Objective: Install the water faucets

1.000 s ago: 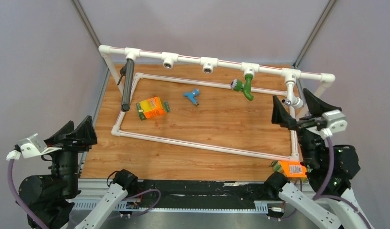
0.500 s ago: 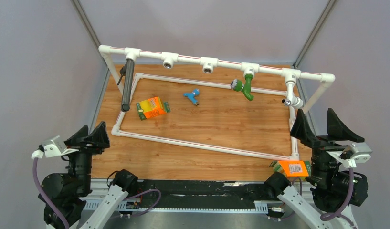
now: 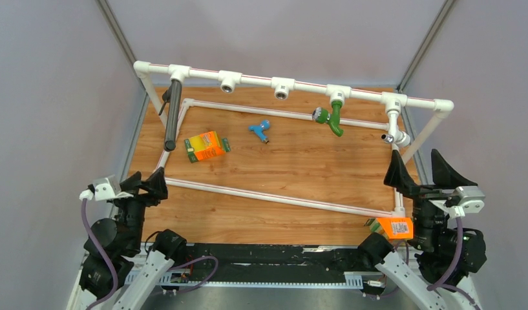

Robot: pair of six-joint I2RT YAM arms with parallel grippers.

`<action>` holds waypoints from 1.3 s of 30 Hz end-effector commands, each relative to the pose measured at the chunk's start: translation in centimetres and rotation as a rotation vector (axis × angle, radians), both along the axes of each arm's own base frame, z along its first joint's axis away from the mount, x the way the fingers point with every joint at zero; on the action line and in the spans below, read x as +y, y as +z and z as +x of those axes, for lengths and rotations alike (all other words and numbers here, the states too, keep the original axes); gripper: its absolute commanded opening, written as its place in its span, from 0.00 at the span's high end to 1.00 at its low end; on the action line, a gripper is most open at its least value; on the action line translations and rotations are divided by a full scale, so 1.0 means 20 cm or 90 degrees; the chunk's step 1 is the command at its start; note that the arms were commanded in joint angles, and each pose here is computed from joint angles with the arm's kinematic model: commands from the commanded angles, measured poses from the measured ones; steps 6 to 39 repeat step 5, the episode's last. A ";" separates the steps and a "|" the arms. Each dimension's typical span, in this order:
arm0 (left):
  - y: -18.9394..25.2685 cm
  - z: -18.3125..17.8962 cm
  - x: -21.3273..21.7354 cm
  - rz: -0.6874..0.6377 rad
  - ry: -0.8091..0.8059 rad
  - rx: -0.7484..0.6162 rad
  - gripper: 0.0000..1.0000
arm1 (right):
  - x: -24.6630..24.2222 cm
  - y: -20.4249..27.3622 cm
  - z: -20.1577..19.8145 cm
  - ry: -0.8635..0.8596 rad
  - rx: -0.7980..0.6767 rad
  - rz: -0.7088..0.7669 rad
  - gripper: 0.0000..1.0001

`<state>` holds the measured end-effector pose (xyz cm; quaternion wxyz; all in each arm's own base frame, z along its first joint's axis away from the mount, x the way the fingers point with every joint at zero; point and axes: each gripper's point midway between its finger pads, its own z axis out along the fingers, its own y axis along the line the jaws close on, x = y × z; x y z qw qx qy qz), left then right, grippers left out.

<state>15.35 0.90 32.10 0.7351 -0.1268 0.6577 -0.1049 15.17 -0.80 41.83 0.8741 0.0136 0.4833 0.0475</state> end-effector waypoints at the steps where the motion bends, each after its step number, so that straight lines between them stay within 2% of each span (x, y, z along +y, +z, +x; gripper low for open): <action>1: 0.03 -0.02 0.00 -0.043 -0.010 -0.049 0.22 | 0.01 -0.04 0.01 0.002 0.020 -0.001 0.00; 39: 0.00 -0.01 -0.03 -0.038 -0.024 -0.050 0.22 | 0.01 -0.06 0.02 -0.004 0.028 -0.009 0.00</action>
